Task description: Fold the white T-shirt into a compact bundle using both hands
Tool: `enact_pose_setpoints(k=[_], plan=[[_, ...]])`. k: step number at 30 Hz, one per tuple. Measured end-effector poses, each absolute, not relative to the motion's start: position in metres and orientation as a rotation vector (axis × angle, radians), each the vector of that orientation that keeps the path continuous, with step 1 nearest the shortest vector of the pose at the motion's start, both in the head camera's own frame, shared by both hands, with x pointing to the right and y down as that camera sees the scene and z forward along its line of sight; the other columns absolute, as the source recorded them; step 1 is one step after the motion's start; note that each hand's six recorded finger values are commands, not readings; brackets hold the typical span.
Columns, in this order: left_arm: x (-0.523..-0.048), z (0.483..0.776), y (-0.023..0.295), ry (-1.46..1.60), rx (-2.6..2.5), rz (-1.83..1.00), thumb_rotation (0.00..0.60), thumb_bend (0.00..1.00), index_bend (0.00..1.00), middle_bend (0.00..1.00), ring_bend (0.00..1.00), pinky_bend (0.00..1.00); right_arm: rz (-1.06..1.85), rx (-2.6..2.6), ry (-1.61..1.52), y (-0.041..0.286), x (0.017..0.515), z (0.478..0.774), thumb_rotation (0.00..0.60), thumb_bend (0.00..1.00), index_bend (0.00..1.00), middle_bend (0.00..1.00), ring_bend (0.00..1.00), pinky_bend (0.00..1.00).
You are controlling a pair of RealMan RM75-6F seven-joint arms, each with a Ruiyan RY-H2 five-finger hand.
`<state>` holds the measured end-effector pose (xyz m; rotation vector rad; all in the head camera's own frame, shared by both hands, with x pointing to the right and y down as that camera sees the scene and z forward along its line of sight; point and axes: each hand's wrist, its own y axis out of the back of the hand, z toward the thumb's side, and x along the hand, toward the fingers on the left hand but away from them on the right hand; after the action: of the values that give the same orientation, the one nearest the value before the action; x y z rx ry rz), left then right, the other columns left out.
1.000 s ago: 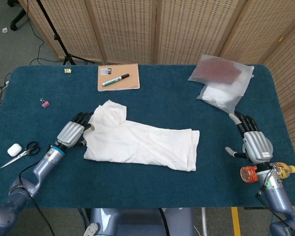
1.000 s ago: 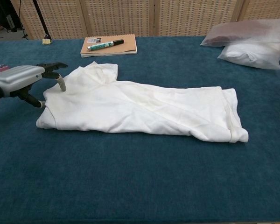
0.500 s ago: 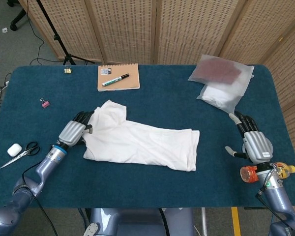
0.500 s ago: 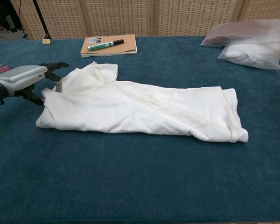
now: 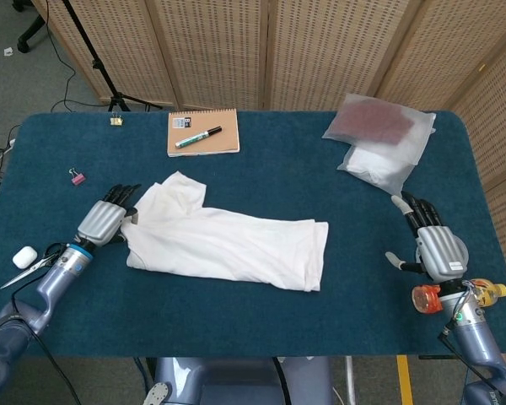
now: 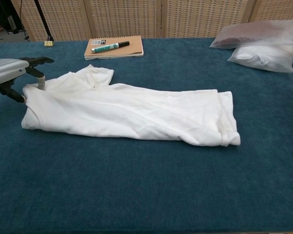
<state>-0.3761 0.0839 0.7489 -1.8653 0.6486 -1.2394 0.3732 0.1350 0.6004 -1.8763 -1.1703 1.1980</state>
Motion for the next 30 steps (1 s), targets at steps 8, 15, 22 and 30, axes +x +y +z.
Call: enact_pose_setpoints(k=[8,15,22,30], plan=[[-0.435,0.731,0.079,0.73,-1.794,-1.355,0.6,0.52,0.72,0.0,0.0,0.0,1.198,-1.882,-1.159,0.137,0.37,0.602,0.6,0.26,0.04,0.0,0.0,0.01],[-0.498,0.717,0.075,0.847,-1.699,-1.517,0.6,0.52,0.72,0.0,0.0,0.0,1.197,-1.889,-1.141,0.139,0.366,0.603,0.6,0.26,0.04,0.0,0.0,0.01],[-0.538,0.706,0.068,0.992,-1.641,-1.612,0.6,0.52,0.72,0.0,0.0,0.0,1.201,-1.889,-1.147,0.138,0.367,0.604,0.6,0.26,0.04,0.0,0.0,0.01],[-0.51,0.687,0.06,1.042,-1.69,-1.401,0.6,0.53,0.73,0.0,0.0,0.0,1.194,-1.893,-1.152,0.138,0.366,0.602,0.6,0.26,0.04,0.0,0.0,0.01]])
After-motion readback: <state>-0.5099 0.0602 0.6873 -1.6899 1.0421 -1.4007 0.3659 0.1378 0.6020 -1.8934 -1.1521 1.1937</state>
